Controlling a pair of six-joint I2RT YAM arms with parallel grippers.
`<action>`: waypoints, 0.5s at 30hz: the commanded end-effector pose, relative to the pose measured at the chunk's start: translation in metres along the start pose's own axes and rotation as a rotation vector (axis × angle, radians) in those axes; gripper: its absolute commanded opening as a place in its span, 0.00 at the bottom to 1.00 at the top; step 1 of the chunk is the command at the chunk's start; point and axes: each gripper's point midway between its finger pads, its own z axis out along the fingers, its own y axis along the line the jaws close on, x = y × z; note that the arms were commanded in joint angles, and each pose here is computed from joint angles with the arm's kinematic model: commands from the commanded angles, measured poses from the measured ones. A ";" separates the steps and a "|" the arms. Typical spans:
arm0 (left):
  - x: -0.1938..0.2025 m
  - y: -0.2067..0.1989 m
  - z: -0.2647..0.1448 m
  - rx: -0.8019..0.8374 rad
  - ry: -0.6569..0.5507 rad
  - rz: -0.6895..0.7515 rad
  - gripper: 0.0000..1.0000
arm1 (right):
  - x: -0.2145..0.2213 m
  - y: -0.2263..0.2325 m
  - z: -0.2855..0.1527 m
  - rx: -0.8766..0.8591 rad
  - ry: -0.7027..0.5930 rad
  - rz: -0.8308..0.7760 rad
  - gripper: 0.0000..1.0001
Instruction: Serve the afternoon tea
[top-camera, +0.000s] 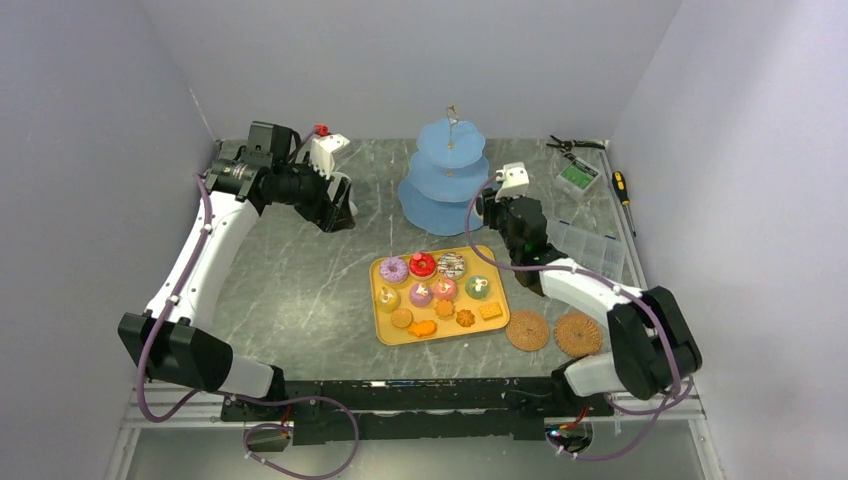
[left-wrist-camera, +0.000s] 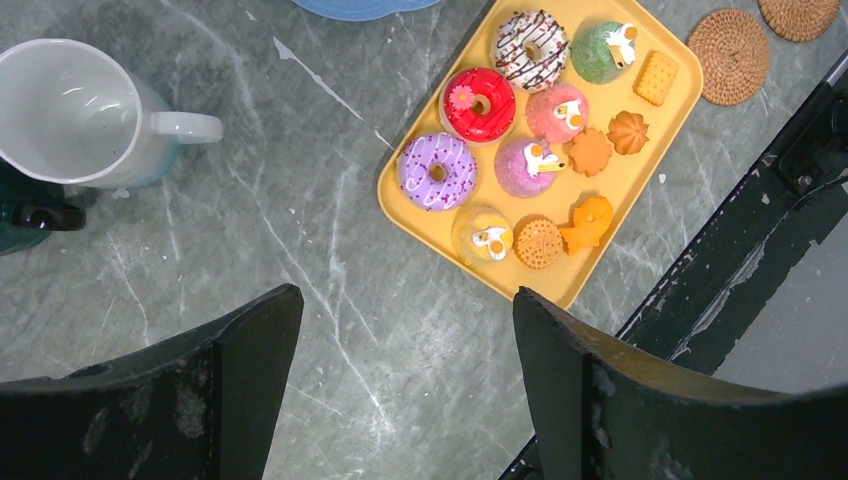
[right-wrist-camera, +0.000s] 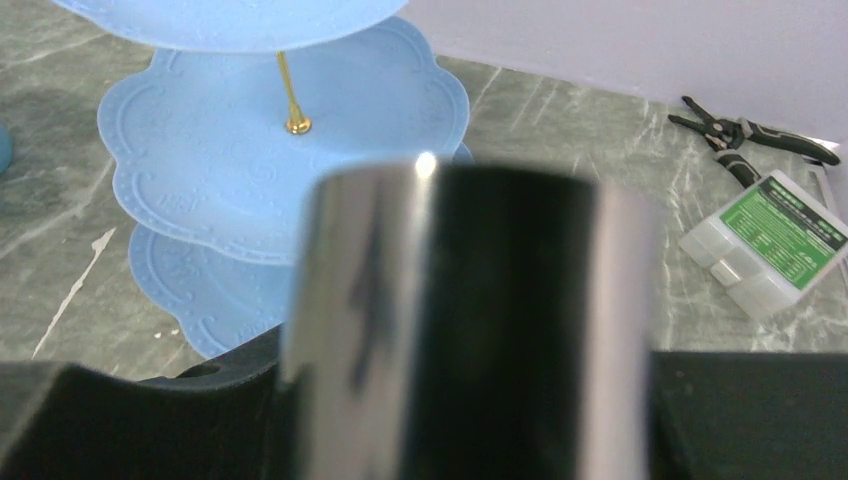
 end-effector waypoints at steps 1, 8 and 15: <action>-0.016 0.000 -0.009 -0.013 -0.058 0.027 0.83 | -0.044 0.007 0.022 -0.034 -0.135 0.060 0.40; -0.017 0.001 -0.011 -0.019 -0.065 0.033 0.83 | -0.023 0.008 0.041 -0.024 -0.108 0.070 0.40; -0.016 0.000 -0.011 -0.010 -0.063 0.032 0.83 | -0.014 0.007 0.050 -0.001 -0.161 0.097 0.40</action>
